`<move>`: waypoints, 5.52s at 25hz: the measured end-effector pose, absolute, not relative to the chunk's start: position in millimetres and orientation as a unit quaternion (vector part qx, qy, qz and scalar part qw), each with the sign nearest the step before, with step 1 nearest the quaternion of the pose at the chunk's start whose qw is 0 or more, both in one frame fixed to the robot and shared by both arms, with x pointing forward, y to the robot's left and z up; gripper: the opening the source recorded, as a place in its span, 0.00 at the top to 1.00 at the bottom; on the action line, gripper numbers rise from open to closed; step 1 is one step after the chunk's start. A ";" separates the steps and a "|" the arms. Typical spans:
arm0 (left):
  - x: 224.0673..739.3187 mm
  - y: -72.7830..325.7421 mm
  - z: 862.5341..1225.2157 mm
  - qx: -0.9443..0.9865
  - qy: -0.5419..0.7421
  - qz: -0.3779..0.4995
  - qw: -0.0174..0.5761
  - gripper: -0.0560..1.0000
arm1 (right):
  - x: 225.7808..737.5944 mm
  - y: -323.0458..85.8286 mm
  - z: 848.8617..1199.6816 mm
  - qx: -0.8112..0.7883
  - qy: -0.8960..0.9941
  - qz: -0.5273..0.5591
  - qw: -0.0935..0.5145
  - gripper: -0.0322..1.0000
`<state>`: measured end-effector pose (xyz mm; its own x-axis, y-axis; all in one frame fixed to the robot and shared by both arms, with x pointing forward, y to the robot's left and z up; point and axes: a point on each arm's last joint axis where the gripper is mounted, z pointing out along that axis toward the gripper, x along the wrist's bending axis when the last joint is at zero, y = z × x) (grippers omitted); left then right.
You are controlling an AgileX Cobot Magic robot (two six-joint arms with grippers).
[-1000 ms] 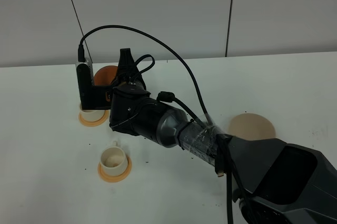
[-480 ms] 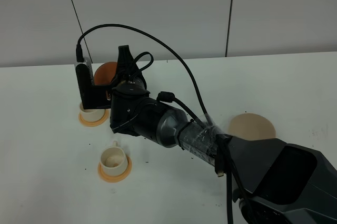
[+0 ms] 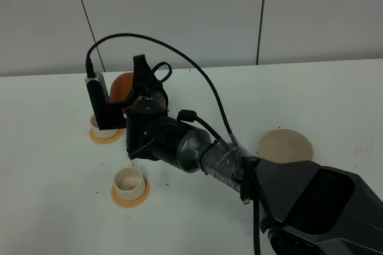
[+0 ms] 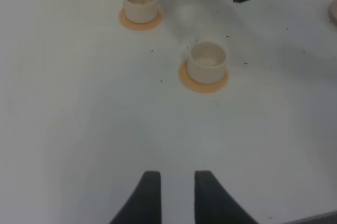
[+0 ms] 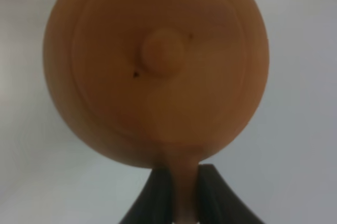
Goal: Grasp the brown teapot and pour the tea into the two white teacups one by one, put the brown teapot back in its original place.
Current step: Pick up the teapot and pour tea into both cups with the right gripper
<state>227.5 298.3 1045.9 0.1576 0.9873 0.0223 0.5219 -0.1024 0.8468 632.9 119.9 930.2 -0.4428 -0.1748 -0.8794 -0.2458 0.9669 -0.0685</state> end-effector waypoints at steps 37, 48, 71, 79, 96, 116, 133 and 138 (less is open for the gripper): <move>227.5 298.3 1045.9 0.669 0.564 0.321 0.362 0.73 | 626.5 127.6 930.9 -0.160 0.828 0.011 0.538 0.88; 227.5 298.3 1045.9 0.669 0.564 0.321 0.362 0.73 | 626.9 127.3 931.6 -0.164 0.824 0.006 0.542 0.88; 227.5 298.3 1045.9 0.669 0.564 0.321 0.362 0.73 | 627.0 127.3 931.7 -0.164 0.824 0.006 0.542 0.88; 227.5 298.3 1045.9 0.669 0.564 0.321 0.362 0.73 | 627.0 127.3 931.7 -0.164 0.824 0.006 0.542 0.88; 227.5 298.3 1045.9 0.669 0.564 0.321 0.362 0.73 | 625.9 127.2 928.8 -0.150 0.836 0.019 0.527 0.88; 227.5 298.3 1045.9 0.669 0.564 0.321 0.362 0.73 | 628.6 122.8 924.7 -0.119 0.857 0.039 0.500 0.88; 227.5 298.3 1045.9 0.669 0.564 0.321 0.362 0.73 | 630.8 113.1 942.6 -0.040 0.891 0.100 0.442 0.88; 227.5 298.3 1045.9 0.669 0.564 0.321 0.362 0.73 | 628.7 111.9 939.3 -0.023 0.902 0.102 0.420 0.88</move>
